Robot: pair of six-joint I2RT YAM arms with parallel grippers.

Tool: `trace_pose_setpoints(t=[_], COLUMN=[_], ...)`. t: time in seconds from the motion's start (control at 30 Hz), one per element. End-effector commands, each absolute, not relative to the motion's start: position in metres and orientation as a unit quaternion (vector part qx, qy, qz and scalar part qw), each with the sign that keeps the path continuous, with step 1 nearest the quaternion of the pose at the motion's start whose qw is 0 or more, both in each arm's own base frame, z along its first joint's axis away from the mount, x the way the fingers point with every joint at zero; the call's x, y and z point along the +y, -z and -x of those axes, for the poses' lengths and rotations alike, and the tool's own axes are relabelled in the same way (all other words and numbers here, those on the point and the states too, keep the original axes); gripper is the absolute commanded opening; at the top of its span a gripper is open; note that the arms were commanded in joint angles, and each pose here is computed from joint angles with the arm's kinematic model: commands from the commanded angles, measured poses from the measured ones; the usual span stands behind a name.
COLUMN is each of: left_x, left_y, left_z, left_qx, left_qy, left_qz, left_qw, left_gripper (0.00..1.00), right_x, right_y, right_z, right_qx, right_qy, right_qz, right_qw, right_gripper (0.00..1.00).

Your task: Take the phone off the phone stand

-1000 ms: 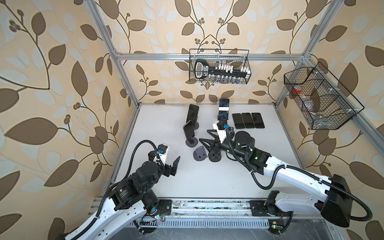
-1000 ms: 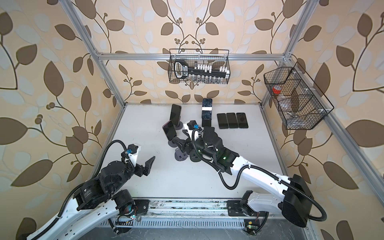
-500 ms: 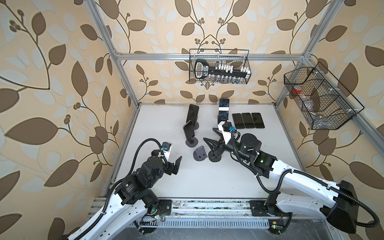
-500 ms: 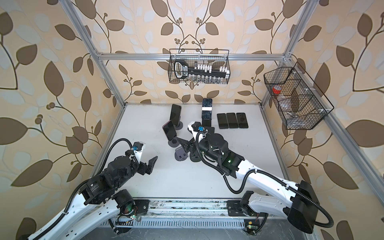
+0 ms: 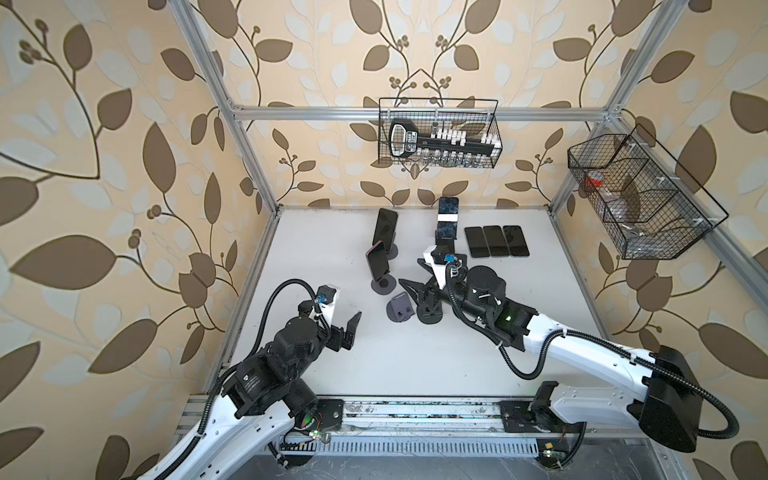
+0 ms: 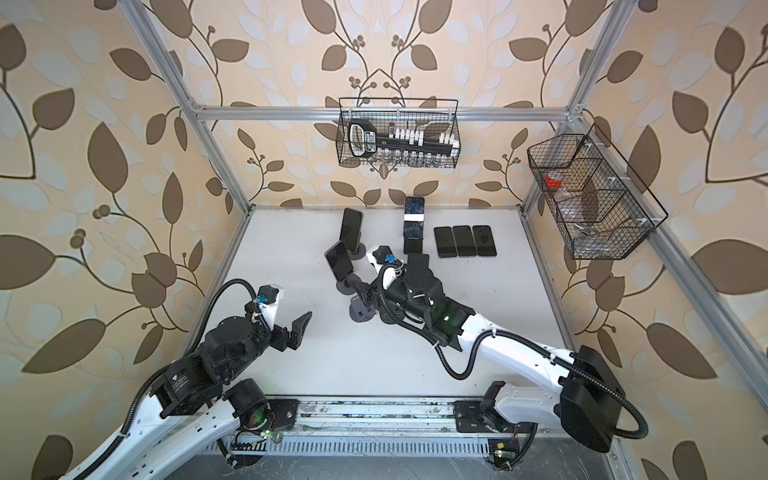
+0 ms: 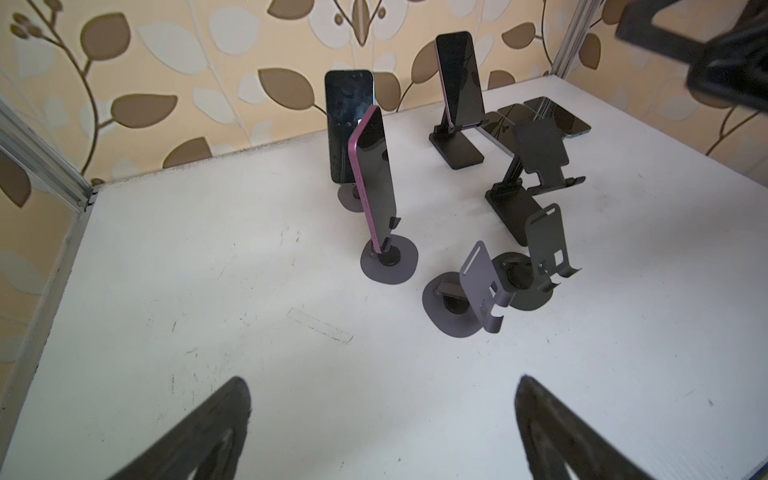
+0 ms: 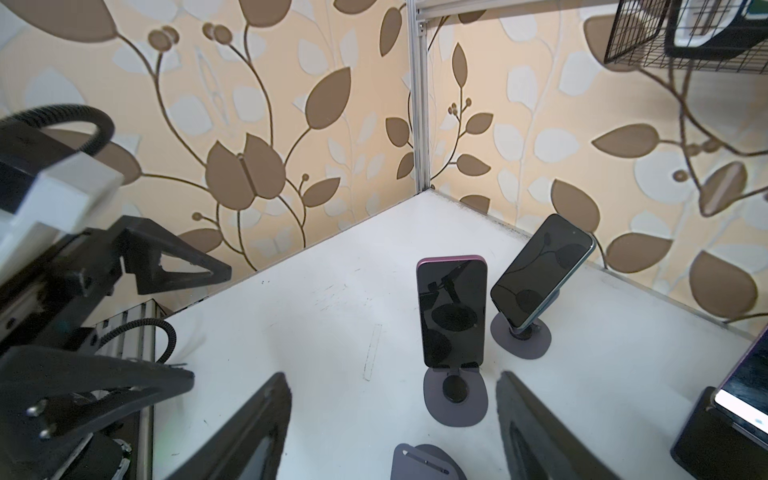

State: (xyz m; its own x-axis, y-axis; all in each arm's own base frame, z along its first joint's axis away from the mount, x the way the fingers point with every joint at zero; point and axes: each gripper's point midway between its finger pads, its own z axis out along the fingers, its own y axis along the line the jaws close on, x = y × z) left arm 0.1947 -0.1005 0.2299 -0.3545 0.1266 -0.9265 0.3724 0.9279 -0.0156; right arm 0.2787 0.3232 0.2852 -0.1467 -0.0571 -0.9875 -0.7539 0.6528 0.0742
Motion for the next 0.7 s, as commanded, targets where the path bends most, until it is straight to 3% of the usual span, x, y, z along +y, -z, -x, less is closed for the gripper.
trace_pose_setpoints(t=[0.0,0.67], left_x=[-0.093,-0.126], left_y=[-0.243,-0.261], left_z=[-0.194,-0.17], left_qx=[0.801,0.748], left_qy=[0.116,0.216], left_qz=[-0.133,-0.208], left_qw=[0.572,0.591], left_gripper=[0.99,0.99], right_x=[0.329,0.341], right_y=[-0.298,-0.288], right_z=[-0.284,-0.303], right_qx=[0.684,0.679], right_qy=[-0.292,-0.258], right_qz=[0.295,0.305], right_qw=[0.6,0.616], right_gripper=[0.8,0.84])
